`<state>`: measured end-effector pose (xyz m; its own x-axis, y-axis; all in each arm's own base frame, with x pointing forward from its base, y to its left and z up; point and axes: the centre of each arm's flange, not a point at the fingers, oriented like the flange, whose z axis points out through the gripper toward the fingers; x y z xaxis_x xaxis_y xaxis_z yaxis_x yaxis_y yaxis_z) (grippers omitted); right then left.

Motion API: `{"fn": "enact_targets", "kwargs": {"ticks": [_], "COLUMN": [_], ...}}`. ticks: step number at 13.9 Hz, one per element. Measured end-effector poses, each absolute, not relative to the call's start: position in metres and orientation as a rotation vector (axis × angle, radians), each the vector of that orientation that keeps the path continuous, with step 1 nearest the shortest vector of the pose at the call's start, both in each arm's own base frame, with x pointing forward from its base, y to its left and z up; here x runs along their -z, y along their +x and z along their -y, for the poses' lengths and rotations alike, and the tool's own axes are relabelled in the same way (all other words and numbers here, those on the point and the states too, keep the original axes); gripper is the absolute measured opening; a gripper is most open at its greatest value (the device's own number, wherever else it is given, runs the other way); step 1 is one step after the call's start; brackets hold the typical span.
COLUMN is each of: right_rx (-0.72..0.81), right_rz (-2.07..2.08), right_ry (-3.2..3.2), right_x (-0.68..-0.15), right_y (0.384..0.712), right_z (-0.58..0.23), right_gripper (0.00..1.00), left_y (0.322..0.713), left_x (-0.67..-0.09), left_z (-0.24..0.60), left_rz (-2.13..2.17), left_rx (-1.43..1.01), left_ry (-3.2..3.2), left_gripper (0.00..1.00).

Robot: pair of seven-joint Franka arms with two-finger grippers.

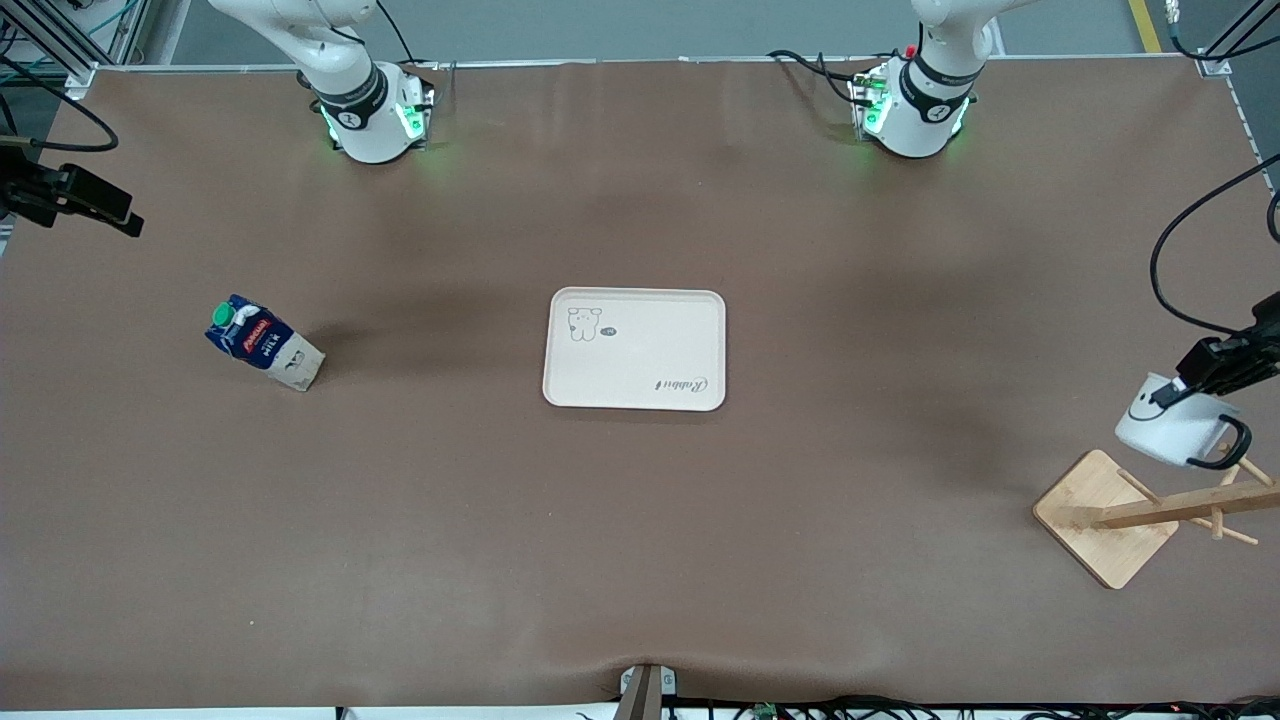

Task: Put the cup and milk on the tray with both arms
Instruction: 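Lift the mug off the stand while the right gripper reaches the milk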

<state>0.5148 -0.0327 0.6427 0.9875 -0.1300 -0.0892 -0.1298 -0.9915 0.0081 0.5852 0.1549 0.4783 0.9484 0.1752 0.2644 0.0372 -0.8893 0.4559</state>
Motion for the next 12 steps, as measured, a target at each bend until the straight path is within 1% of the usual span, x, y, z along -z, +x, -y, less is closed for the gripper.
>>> {"fn": "enact_targets", "kwargs": {"ticks": [3,5,9,12], "right_rx": [0.145,0.148,0.196,0.234], "right_rz": [0.202,0.201,0.196,0.193], "right_ry": [3.134,3.152,3.154,3.138], "right_x": [-0.641,-0.639,-0.622,-0.607], "right_y": [0.516,0.521,0.538,0.549], "right_z": [0.032,0.030,0.030,0.037], "right_gripper": [1.00,1.00,1.00,1.00], "left_y": [0.577,0.579,0.591,0.594], "left_x": [-0.502,-0.514,-0.531,-0.527], "left_z": [-0.133,-0.109,-0.033,0.022], "left_rz": [-0.197,-0.220,-0.274,-0.294], "left_rx": [-0.352,-0.308,-0.228,-0.165], "left_ry": [2.656,2.655,2.726,2.768], "left_gripper": [0.08,0.08,0.08,0.08]}}
